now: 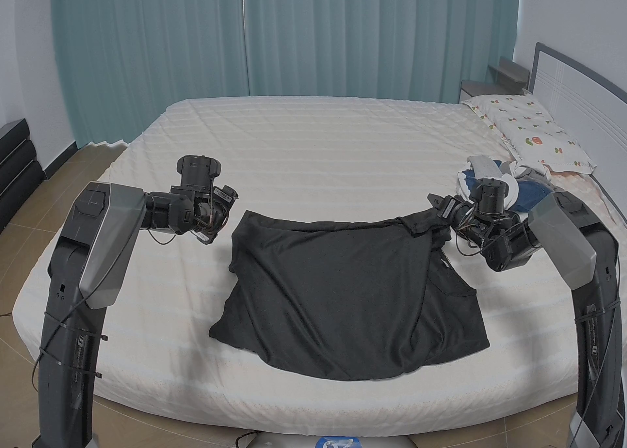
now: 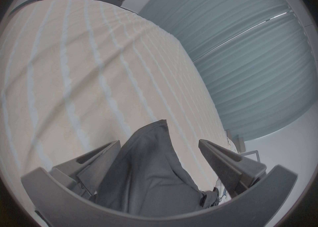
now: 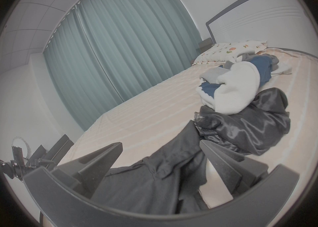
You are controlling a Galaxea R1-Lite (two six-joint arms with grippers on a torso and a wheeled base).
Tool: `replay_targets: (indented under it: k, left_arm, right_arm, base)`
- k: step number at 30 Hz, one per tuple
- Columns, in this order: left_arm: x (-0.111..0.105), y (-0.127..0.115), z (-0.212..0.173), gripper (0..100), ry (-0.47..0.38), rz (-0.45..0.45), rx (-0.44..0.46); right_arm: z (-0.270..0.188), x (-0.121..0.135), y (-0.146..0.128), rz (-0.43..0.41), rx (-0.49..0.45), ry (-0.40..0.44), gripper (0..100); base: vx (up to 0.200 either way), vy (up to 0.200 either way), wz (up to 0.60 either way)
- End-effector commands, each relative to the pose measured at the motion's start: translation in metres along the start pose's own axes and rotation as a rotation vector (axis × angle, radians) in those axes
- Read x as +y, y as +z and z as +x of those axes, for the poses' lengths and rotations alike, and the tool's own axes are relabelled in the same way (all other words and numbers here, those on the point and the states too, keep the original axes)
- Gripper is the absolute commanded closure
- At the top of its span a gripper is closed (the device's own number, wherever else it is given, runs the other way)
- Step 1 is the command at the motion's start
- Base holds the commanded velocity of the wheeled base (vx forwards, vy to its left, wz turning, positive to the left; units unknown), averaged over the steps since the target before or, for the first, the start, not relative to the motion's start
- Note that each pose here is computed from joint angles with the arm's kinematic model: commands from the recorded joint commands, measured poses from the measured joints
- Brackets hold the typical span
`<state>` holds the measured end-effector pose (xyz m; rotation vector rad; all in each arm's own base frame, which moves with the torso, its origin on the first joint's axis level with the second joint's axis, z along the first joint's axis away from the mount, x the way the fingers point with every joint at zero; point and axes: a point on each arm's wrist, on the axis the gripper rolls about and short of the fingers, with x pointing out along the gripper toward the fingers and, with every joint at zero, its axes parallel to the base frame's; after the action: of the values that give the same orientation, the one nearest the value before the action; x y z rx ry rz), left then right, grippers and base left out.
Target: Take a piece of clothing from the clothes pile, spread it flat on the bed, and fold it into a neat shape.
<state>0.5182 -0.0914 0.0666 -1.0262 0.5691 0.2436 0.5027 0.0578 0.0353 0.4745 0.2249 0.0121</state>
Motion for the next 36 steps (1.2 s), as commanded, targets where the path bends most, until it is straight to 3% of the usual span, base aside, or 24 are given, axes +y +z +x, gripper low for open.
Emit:
replay_targets:
  k: [1, 4, 8, 14, 20, 28, 36]
  left_arm:
    - [-0.015, 0.008, -0.041, 0, -0.024, 0.006, 0.043]
    - [-0.01, 0.006, -0.062, 0, -0.024, 0.005, 0.119]
    - [0.001, 0.0, -0.084, 0, -0.016, 0.008, 0.153]
    - [0.033, -0.014, -0.13, 0, -0.056, 0.005, 0.196]
    - [0.061, -0.038, -0.157, 0, -0.036, 0.025, 0.245]
    - [0.087, -0.069, -0.164, 0, -0.012, 0.045, 0.301]
    - [0.102, -0.078, -0.156, 0, 0.025, 0.05, 0.31]
  right_arm:
    - [-0.043, 0.0, 0.02, 0.01, 0.049, -0.006, 0]
    - [-0.069, -0.001, 0.016, 0.043, 0.093, -0.019, 0]
    - [-0.097, -0.005, 0.013, 0.09, 0.138, -0.013, 0]
    - [-0.149, -0.021, -0.004, 0.116, 0.212, -0.022, 0]
    - [-0.182, -0.029, -0.022, 0.17, 0.25, -0.044, 0]
    - [-0.207, -0.042, -0.044, 0.226, 0.372, -0.076, 0]
    - [-0.213, -0.061, -0.055, 0.288, 0.427, -0.086, 0]
  base:
    - [0.0, 0.0, 0.0]
    - [0.0, 0.0, 0.0]
    - [0.0, 0.0, 0.0]
    - [0.0, 0.0, 0.0]
    - [0.0, 0.0, 0.0]
    - [0.0, 0.0, 0.0]
    - [0.0, 0.0, 0.0]
